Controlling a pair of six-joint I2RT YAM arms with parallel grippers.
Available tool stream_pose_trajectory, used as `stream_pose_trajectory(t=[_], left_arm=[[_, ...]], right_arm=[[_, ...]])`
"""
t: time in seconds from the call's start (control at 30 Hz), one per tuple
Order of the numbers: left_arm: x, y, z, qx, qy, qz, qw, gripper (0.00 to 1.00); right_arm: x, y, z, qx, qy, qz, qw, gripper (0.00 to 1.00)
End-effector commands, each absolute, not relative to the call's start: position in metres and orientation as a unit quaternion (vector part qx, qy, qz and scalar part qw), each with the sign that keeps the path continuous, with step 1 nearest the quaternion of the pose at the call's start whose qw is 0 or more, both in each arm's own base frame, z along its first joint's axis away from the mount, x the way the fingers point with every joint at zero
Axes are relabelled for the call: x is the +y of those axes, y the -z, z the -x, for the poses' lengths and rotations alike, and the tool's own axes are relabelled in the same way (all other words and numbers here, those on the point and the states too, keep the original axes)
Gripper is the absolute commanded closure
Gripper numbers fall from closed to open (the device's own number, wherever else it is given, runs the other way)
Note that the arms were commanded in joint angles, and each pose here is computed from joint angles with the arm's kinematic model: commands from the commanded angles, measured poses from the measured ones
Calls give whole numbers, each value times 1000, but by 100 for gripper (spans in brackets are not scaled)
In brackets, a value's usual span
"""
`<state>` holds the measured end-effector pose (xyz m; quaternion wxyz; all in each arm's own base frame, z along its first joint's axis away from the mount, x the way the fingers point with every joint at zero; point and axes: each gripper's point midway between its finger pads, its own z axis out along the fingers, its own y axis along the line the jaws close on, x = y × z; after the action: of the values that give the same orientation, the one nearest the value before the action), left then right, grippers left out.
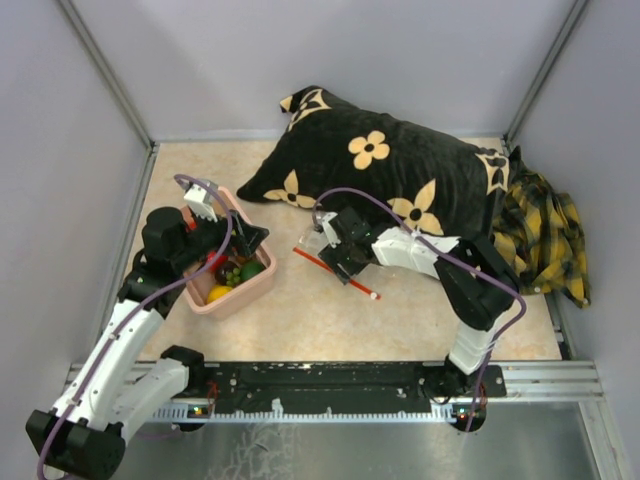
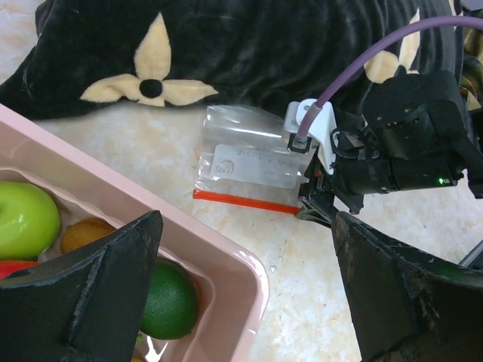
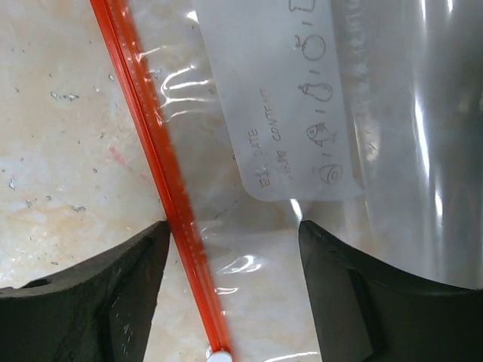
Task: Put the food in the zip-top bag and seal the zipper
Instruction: Pick up the zipper food storage bag at the center of the board.
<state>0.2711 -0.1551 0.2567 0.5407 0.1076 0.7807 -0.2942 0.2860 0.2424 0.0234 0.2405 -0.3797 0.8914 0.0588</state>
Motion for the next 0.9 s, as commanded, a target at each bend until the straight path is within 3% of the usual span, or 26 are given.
stream_pose_trajectory(t=[0.0,0.1,0.3,0.53,0.67,0.87], left_arm=[[-156,-267,-271,766,294,-121,558,1],[-156,-266,-271,767,293,-123,558,1],[-159,-265,-269,765,300,-128,555,1],[-161,-264,-267,764,307,-132,552,1],[-163,-264,-266,764,314,-133,548,1],[-172,-266,-262,761,343,-134,535,1]], right_arm=[[241,-13,-295,895,-54,382,223,29],[235,-3,-295,902,-56,375,206,34],[223,7,-292,911,-52,361,190,52],[226,4,-298,916,-79,341,197,85],[231,-12,-303,914,-99,330,215,100],[242,-57,-314,906,-139,294,273,100]])
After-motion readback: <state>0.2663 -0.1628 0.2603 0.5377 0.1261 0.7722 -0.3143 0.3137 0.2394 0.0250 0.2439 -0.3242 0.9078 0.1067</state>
